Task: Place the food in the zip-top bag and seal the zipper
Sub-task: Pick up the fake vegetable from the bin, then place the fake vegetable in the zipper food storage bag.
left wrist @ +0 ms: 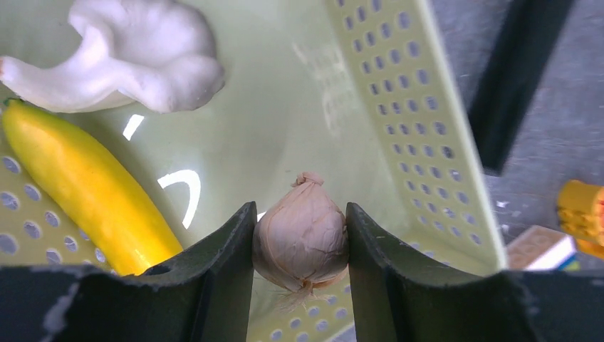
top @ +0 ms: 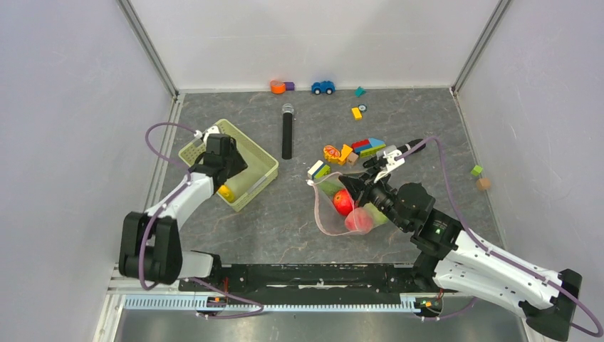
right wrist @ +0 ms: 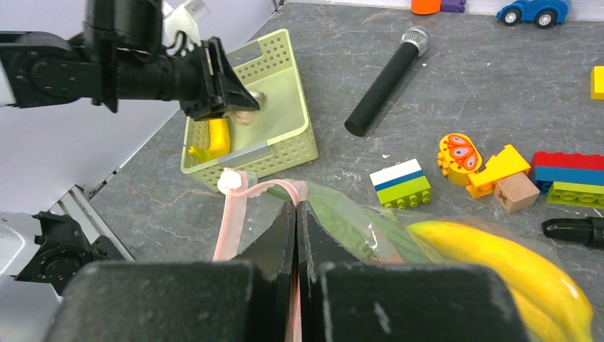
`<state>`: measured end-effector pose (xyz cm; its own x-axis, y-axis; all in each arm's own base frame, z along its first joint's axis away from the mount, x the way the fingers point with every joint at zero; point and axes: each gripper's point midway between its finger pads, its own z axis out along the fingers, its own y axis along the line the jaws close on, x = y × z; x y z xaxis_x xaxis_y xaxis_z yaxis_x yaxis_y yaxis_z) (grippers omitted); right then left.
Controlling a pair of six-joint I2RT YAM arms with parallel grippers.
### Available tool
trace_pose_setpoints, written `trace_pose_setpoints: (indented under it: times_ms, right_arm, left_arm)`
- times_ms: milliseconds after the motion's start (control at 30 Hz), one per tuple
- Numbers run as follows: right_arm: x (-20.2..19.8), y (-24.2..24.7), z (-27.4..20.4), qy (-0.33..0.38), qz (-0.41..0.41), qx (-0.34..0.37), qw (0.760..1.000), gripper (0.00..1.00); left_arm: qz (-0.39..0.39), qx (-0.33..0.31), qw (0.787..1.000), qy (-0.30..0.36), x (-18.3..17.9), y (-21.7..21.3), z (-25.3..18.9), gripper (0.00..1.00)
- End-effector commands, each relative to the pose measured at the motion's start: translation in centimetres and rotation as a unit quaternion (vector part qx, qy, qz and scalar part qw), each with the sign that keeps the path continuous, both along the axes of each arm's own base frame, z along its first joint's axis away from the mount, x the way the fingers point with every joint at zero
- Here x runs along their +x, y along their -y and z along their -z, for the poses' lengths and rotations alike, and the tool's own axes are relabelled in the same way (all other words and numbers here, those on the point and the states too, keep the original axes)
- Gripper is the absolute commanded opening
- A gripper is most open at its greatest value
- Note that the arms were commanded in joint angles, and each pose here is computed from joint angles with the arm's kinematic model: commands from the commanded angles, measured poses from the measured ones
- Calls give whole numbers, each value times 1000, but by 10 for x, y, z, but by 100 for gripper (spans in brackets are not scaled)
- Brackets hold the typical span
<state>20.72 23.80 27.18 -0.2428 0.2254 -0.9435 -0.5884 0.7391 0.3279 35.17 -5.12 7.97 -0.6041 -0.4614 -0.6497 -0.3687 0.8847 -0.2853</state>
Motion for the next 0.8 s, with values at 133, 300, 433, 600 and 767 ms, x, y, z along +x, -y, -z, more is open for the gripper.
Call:
trace_pose_setpoints:
  times_ms: [133,300,433,600,767]
  right_arm:
    - [3,-5,-25,16,1,33,999,0]
    - [3,-7,-30,19,-3,45,999,0]
    - [3,-8,-34,20,-2,64,998,0]
    - [2,-7,-40,27,-1,86,996,0]
    - [2,-5,-38,25,2,91,996,0]
  left_arm:
    - [97,-112,983,107,-19,45,-78,2]
    - [288,-229,909,197,-60,122,-136,4]
    - [468,-222,824,229,-124,188,-167,5]
    - [572,-212,742,279,-179,223,-195,5]
    - [607,-229,693,313,-204,232,-221,7]
